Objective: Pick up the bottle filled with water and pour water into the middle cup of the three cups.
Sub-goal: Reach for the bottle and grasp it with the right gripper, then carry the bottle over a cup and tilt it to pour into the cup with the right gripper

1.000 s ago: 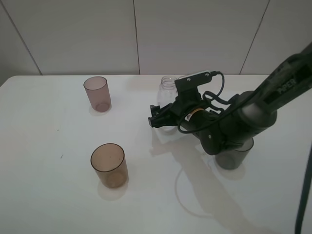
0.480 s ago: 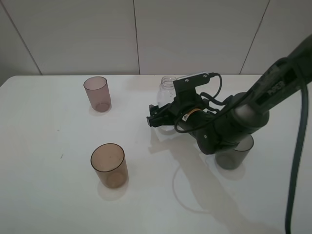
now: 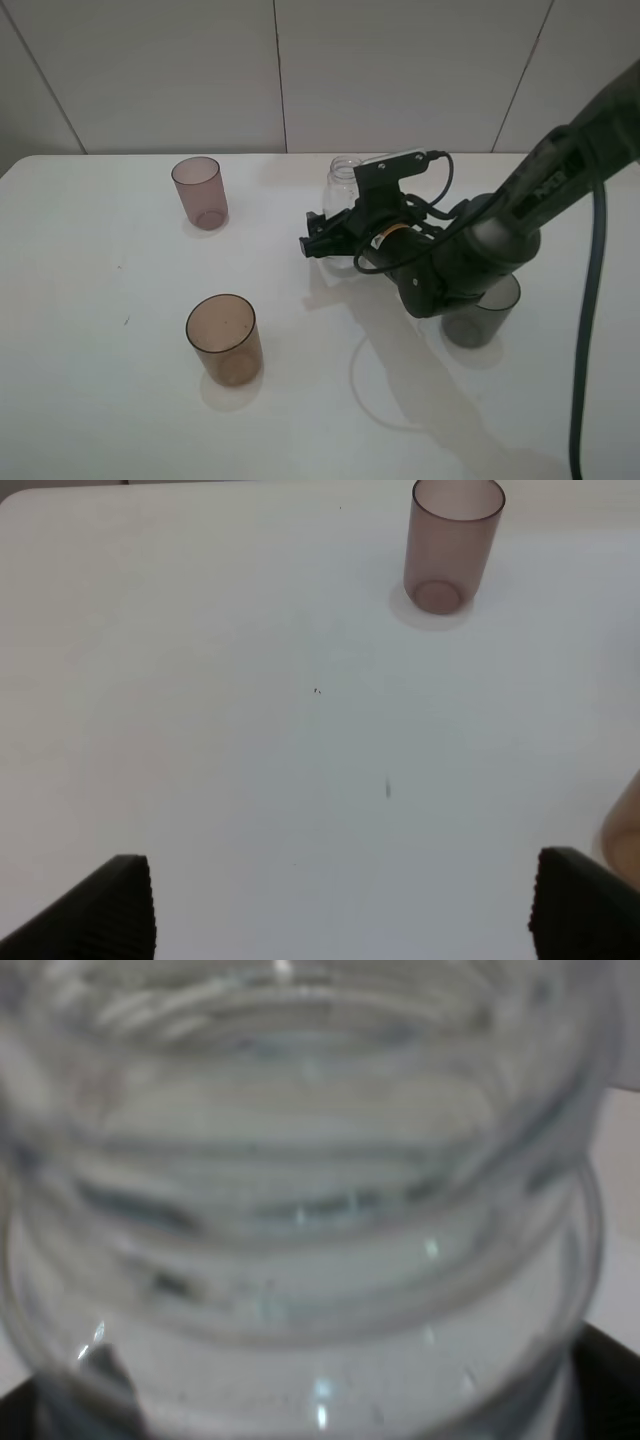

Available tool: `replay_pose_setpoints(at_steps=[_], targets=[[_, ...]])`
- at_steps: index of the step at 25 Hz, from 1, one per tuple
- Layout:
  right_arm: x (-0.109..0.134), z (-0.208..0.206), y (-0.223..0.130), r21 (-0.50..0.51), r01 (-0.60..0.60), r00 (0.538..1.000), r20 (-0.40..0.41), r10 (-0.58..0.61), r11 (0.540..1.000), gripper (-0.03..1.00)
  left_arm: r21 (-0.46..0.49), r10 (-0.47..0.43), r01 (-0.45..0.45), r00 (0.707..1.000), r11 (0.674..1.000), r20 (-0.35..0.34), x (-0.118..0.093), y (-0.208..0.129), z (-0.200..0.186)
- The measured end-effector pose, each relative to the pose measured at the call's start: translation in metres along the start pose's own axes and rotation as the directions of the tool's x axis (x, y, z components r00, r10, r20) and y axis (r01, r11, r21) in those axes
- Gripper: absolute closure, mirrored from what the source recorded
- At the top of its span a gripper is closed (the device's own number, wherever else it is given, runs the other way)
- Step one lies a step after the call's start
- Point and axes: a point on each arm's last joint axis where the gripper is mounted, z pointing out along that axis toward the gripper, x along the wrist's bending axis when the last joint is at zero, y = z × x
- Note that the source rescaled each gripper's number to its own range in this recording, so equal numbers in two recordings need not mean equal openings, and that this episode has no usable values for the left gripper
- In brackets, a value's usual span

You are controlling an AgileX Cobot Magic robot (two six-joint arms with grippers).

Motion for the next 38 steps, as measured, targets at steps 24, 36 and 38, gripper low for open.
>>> replay_pose_setpoints(at_steps=[24, 36, 38], targets=[[0.001, -0.028, 0.058, 0.039, 0.372, 0.927, -0.074, -0.369, 0.927, 0.96, 0.0, 0.0, 0.0, 1.0, 1.0, 0.0, 0.0, 0.0, 0.0], [0.024, -0.075, 0.084, -0.053, 0.806, 0.554, -0.28, -0.784, 0.589, 0.96, 0.0, 0.0, 0.0, 1.0, 1.0, 0.0, 0.0, 0.0, 0.0], [0.034, -0.08, 0.079, -0.099, 0.849, 0.475, -0.286, -0.832, 0.519, 0.96, 0.0, 0.0, 0.0, 1.0, 1.0, 0.0, 0.0, 0.0, 0.0]])
